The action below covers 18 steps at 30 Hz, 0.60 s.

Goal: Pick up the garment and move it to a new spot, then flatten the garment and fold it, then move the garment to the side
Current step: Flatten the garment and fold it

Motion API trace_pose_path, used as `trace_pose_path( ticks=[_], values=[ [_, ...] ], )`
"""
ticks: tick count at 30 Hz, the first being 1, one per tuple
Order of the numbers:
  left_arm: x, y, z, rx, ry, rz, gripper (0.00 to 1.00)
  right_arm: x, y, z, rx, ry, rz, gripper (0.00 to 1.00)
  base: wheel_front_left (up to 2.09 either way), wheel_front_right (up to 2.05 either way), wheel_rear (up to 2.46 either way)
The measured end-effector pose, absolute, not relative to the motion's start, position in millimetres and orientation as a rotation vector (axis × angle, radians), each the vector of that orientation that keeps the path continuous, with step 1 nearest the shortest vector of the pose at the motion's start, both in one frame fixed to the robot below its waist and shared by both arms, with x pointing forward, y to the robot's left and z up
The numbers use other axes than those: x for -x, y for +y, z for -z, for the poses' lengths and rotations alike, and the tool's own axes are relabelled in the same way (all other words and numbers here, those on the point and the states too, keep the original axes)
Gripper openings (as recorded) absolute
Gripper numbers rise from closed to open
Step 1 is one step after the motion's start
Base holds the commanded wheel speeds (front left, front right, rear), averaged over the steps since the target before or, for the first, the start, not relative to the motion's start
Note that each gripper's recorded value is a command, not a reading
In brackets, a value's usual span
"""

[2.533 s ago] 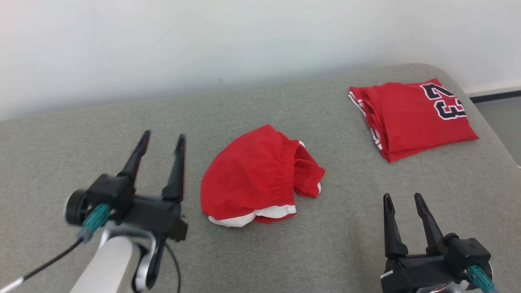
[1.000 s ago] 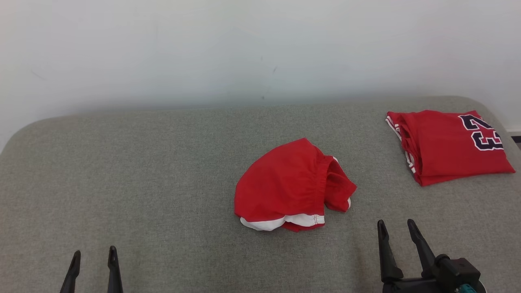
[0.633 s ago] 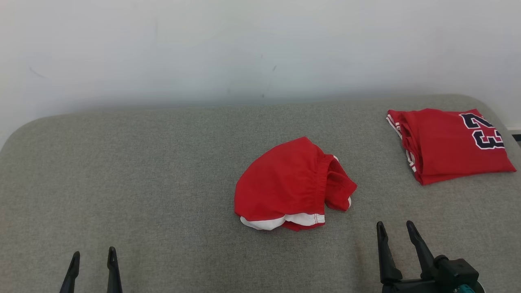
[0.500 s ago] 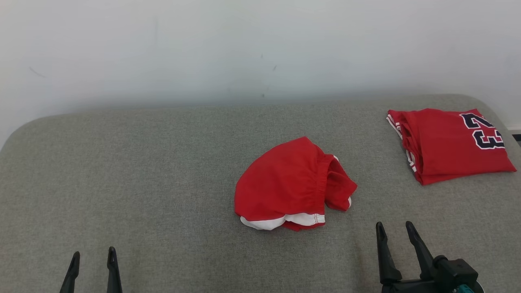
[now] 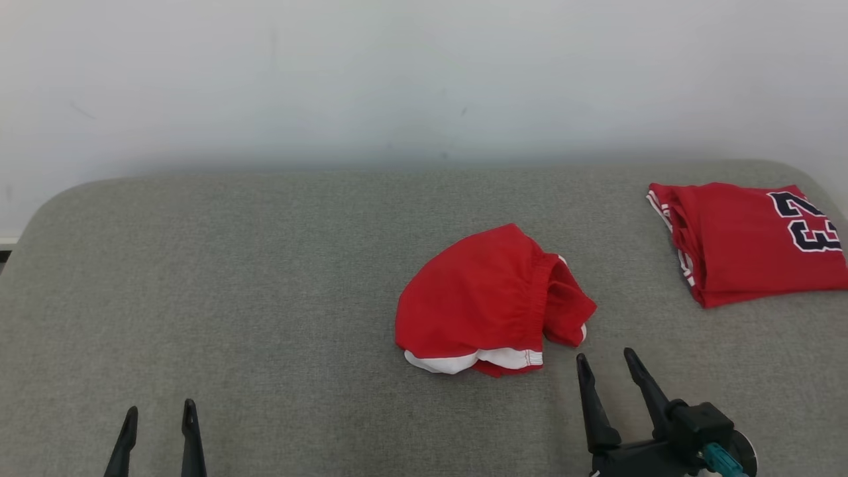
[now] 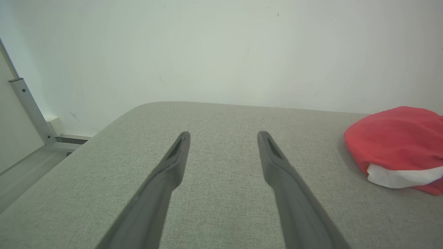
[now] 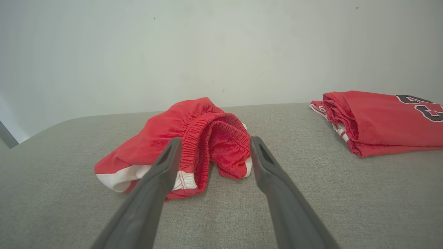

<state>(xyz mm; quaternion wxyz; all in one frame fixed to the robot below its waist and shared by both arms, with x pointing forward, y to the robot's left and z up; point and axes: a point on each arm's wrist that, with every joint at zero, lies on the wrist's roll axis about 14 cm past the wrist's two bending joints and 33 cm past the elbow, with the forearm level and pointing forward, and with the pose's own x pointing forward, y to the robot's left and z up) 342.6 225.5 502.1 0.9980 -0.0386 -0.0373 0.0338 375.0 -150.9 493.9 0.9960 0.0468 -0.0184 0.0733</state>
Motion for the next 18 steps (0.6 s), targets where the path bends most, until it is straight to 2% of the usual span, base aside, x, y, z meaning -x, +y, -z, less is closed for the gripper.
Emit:
trace_pose_path(
  ticks=[18],
  values=[
    [-335,241,-493,0.091,-0.046,-0.128,1.0,-416,-110,-434,0.039,0.181,-0.337,1.0,0.0,0.0,0.0]
  ],
)
